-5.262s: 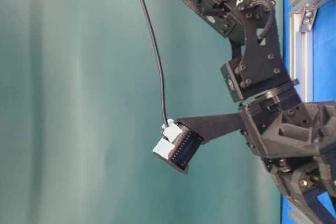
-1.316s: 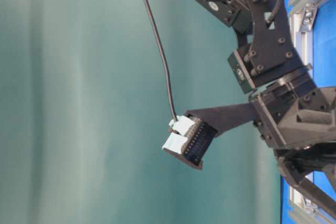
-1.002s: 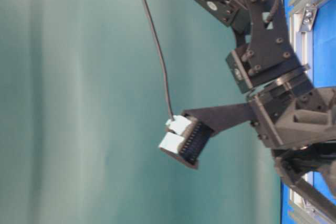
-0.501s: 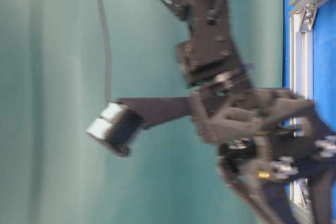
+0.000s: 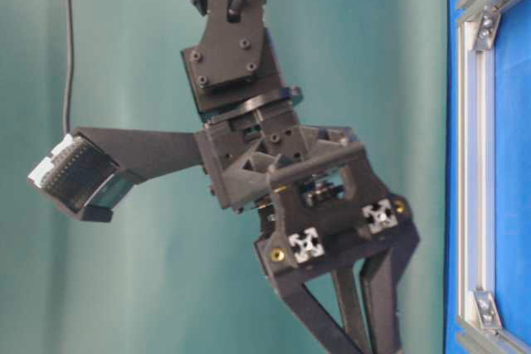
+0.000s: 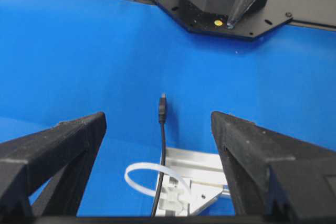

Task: Insert the wire through the string loop located on the left side.
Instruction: 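Pull the cable leftward through the loop with the left gripper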

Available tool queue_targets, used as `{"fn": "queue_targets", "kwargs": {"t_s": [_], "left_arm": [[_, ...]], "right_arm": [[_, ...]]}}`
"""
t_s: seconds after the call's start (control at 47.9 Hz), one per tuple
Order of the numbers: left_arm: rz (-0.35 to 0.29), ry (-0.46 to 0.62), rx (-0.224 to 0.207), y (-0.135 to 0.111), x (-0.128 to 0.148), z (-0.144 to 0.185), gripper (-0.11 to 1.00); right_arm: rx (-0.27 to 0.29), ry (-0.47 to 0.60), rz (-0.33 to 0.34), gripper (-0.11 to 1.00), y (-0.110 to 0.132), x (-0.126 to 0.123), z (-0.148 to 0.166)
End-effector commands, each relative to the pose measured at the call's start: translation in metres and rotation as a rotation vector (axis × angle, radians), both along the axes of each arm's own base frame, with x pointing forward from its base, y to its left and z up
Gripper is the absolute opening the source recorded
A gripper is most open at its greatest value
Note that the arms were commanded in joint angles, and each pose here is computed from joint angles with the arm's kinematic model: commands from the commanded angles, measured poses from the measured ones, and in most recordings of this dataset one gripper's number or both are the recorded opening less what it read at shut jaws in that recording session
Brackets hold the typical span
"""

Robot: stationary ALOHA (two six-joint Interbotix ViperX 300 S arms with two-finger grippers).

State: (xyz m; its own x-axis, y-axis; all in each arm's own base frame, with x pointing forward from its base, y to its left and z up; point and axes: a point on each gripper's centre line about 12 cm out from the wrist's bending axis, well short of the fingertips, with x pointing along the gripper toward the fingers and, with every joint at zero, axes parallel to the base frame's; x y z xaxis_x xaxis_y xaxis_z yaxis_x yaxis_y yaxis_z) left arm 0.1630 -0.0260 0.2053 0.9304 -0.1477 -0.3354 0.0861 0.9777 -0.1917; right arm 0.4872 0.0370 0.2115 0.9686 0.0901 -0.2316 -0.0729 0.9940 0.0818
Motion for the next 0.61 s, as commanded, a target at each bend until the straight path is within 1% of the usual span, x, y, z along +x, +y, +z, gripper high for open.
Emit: {"fn": "queue_targets", "kwargs": {"t_s": [0.0,0.585], "left_arm": [[0.004,-0.019,0.003,0.0005,0.0036,0.0082,0.72],[0.013,-0.018,0.003,0.0020,0.0037,0.0076,0.72]], "right_arm": [[0.001,-0.052,0.004,0.95,0.0014,-0.0021,0.0242],[0.001,-0.052,0.004,0.95,0.0014,-0.0021,0.0242]]}}
